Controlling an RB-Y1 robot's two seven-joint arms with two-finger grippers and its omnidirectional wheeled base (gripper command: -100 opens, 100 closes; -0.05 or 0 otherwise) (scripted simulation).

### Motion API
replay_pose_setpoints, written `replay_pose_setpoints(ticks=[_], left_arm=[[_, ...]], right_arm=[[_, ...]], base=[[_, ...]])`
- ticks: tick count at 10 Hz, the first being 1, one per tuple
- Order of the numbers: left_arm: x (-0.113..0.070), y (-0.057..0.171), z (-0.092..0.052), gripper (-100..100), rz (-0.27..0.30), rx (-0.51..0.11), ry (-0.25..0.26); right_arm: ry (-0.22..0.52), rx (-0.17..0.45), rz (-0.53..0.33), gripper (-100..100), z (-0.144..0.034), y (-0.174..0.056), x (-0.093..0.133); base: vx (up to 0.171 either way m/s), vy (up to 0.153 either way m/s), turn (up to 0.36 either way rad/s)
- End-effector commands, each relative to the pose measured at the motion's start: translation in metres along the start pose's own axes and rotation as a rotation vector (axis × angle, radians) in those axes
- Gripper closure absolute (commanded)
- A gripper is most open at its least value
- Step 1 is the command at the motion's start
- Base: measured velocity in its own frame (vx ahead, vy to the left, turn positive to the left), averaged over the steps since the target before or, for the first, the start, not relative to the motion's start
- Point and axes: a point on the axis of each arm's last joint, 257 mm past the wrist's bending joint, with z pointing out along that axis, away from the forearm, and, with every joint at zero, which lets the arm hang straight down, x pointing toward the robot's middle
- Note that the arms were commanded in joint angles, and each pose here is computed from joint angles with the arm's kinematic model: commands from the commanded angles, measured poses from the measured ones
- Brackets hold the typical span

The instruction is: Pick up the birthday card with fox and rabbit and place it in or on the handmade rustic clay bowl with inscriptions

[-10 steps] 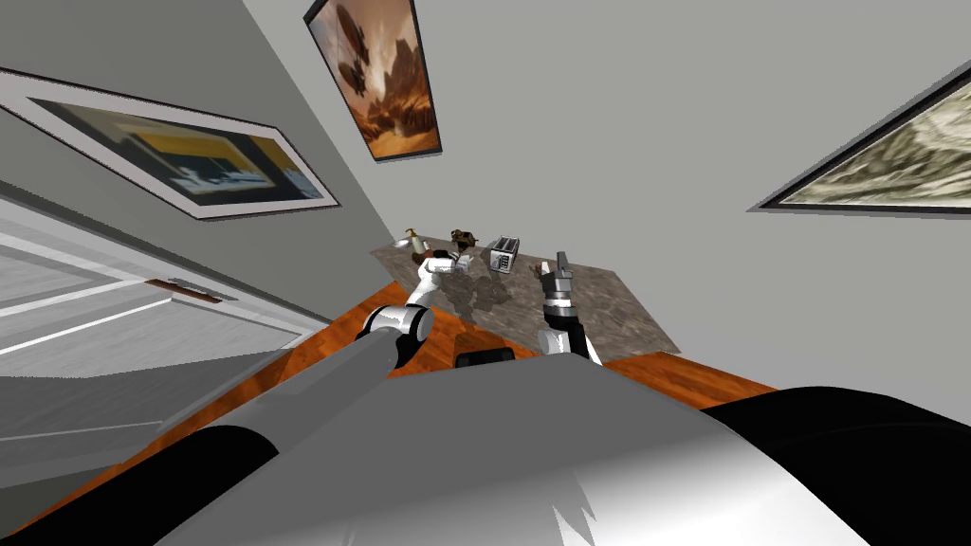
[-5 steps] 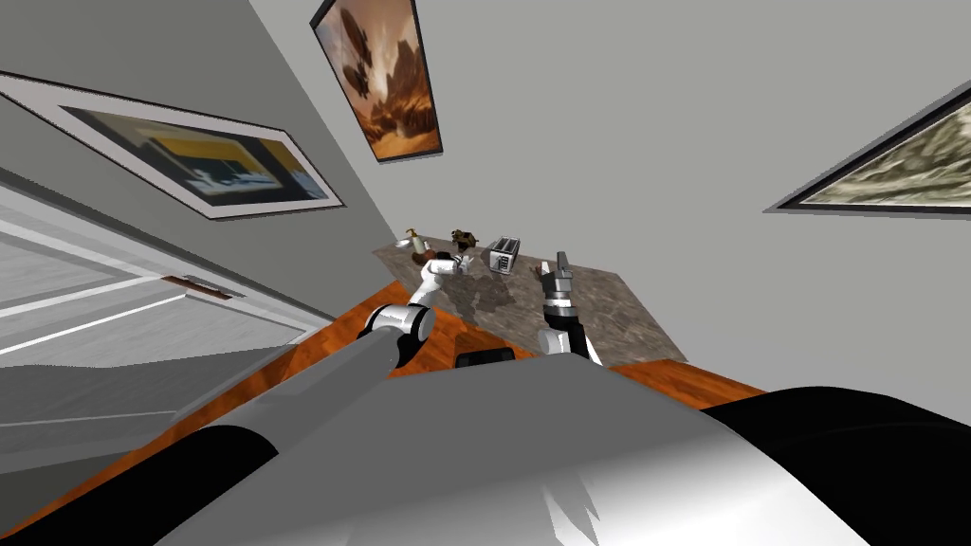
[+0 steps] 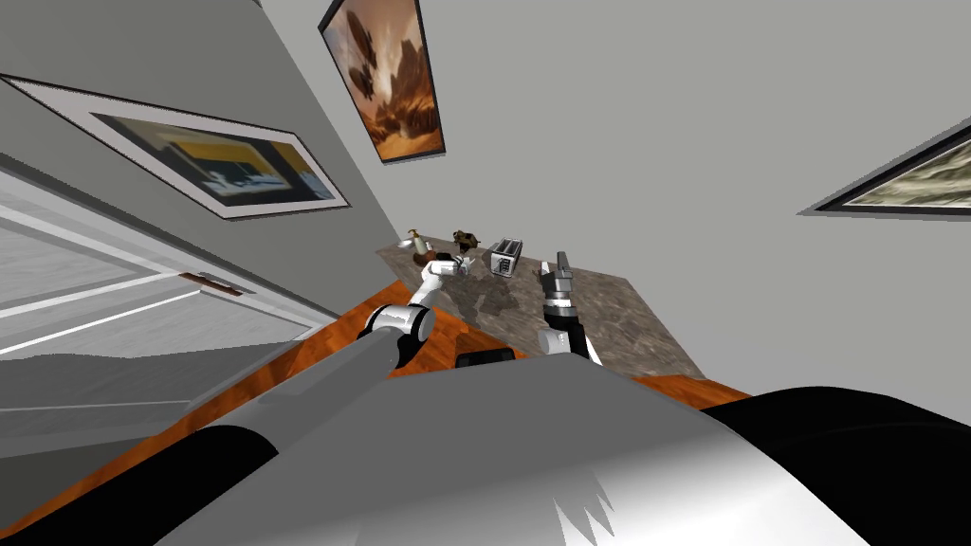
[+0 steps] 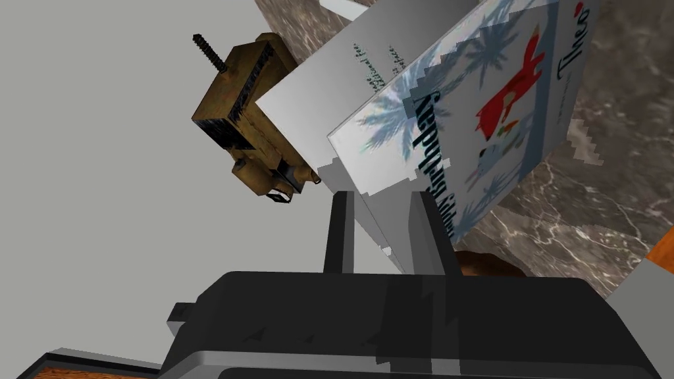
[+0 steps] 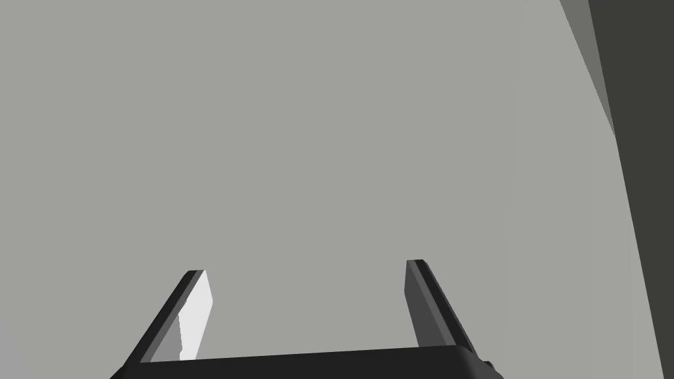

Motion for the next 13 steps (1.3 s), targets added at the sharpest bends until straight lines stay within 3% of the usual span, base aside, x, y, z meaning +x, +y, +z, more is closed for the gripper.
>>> replay_pose_setpoints(ticks=[1,3,4,5,7,8,9,13], left_arm=[[0.0,0.0,0.0,100,0.0,0.0,0.0],[0.0,0.001,0.0,100,0.0,-0.001,0.0],[0.0,0.001,0.0,0,0.0,-0.002,0.001],[-0.006,0.002,-0.001,100,-0.01,-0.015,-0.014],[-0.009,0.0,-0.002,100,-0.009,-0.011,-0.019],[-0.008,0.001,-0.002,0,-0.011,-0.014,-0.018],[-0.03,-0.011,-0.009,100,-0.022,-0.012,-0.039],[-0.051,-0.018,-0.016,100,-0.037,-0.022,-0.056]], right_arm=[[0.0,0.0,0.0,0,0.0,0.0,0.0],[0.0,0.0,0.0,0,0.0,0.0,0.0],[0.0,0.0,0.0,0,0.0,0.0,0.0],[0.0,0.0,0.0,0,0.0,0.0,0.0],[0.0,0.0,0.0,0,0.0,0.0,0.0],[0.0,0.0,0.0,0,0.0,0.0,0.0],[0.0,0.0,0.0,0,0.0,0.0,0.0],[0.0,0.0,0.0,0,0.0,0.0,0.0]], base=[[0.0,0.0,0.0],[0.0,0.0,0.0],[0.0,0.0,0.0],[-0.063,0.044,-0.176],[-0.081,0.058,-0.103],[-0.009,0.006,0.005],[0.016,0.12,0.034],[0.017,0.14,0.025]])
